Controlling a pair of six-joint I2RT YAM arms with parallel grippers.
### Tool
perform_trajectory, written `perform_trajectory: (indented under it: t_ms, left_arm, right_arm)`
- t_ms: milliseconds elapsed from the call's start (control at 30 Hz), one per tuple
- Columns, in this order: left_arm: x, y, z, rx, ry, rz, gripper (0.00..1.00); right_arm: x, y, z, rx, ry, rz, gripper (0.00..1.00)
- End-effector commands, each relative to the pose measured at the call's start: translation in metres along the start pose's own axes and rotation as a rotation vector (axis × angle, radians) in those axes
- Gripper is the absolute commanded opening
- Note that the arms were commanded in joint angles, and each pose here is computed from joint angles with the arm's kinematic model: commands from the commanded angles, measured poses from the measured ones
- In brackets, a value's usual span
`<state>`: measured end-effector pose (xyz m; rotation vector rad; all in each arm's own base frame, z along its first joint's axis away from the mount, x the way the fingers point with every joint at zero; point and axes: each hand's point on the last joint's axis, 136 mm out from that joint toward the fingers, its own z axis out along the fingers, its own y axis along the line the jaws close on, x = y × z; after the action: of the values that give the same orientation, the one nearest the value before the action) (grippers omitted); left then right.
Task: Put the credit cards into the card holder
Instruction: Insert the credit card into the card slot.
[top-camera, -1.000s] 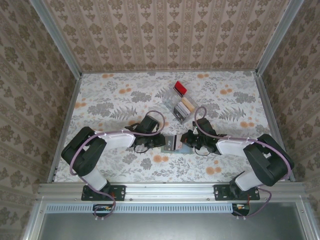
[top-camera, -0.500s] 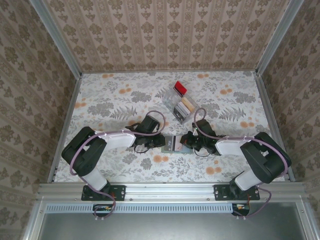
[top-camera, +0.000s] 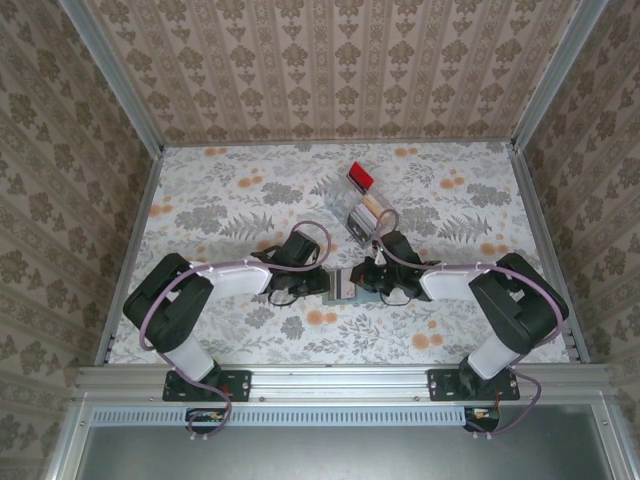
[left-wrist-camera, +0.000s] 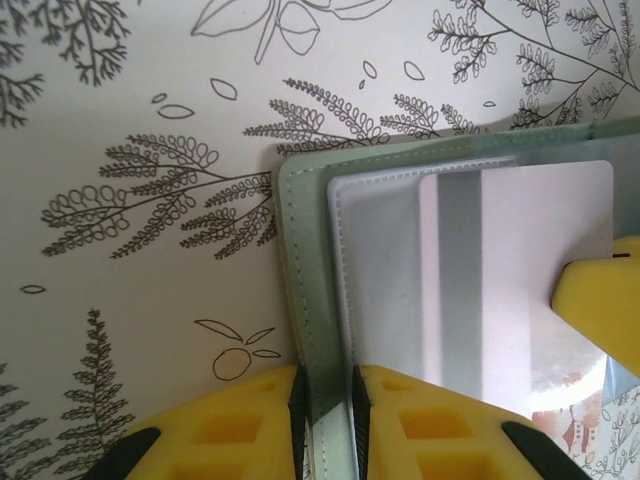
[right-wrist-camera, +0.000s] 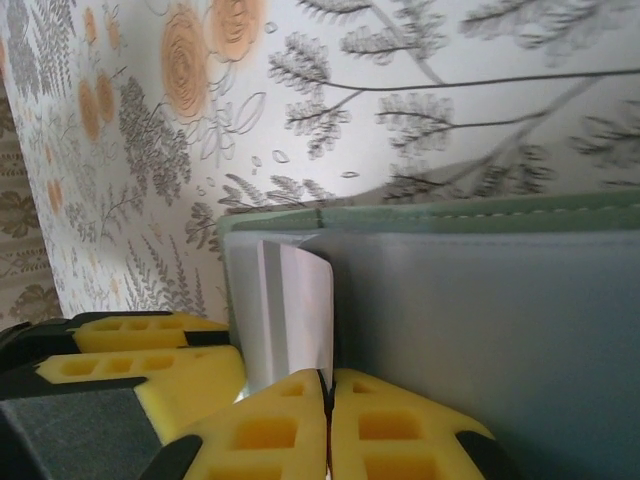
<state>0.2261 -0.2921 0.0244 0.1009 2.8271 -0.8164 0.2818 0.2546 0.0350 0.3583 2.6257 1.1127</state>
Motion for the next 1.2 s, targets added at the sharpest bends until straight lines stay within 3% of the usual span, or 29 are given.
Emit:
perform_trajectory:
  t_ms: [0,333,433,667,1167]
  left_arm:
    - [0.002,-0.009,0.002,0.009,0.017,0.035,0.22]
    - [0.002,-0.008,0.003,0.004,0.019,0.038,0.23]
    - [0.002,-0.008,0.003,0.006,0.02,0.038,0.23]
    - [0.0,-0.011,0.003,0.016,0.017,0.042,0.23]
    - [-0.003,-0.01,-0.003,0.01,-0.017,0.037,0.27]
  right_arm:
    - [0.015,-0.005,0.009,0.045,0.075,-0.027,0.08]
    - [0.009,-0.012,-0.013,0.197,0.066,-0.132,0.25]
    - [0.01,-0.012,-0.01,0.19,0.074,-0.129,0.24]
    - [0.015,-0.002,0.007,0.122,0.11,-0.122,0.11]
    - [0.017,0.035,0.004,0.012,0.152,-0.2,0.17]
